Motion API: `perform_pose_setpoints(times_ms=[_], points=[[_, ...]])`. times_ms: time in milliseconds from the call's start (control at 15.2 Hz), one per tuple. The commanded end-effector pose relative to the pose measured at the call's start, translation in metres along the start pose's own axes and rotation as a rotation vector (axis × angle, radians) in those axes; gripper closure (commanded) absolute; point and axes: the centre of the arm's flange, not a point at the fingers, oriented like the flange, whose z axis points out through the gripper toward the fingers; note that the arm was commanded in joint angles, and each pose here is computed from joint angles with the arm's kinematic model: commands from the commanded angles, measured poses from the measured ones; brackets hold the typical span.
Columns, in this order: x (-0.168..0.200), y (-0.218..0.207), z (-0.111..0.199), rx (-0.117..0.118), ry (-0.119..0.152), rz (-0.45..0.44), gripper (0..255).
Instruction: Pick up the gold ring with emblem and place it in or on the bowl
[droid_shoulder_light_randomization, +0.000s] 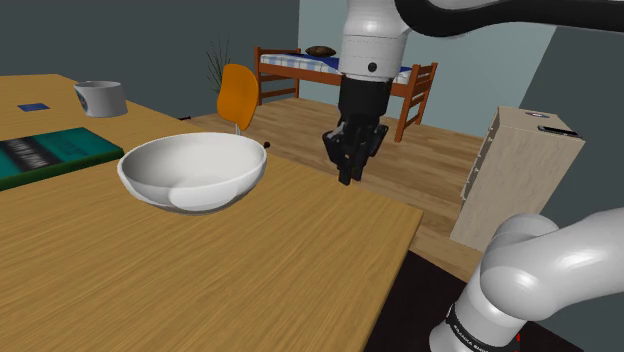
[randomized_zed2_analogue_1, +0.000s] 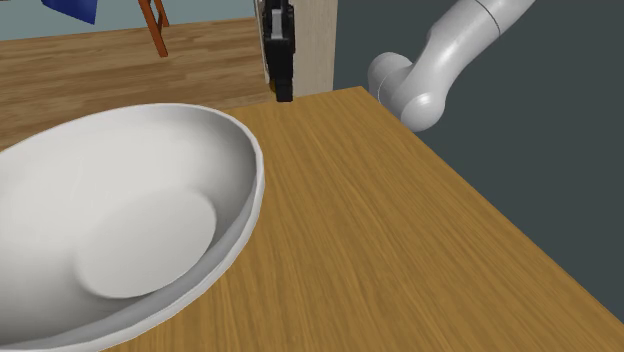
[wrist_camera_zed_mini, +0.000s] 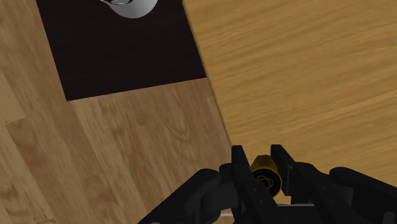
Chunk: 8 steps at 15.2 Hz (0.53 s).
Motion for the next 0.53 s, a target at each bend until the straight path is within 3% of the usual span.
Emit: perform_pose_setpoints(times_ms=[0, 462], points=[[0.0, 0.0, -0.01, 0.0, -0.001, 0.0, 255], [0.0, 0.0, -0.047, 0.0, -0.001, 0.0, 255]])
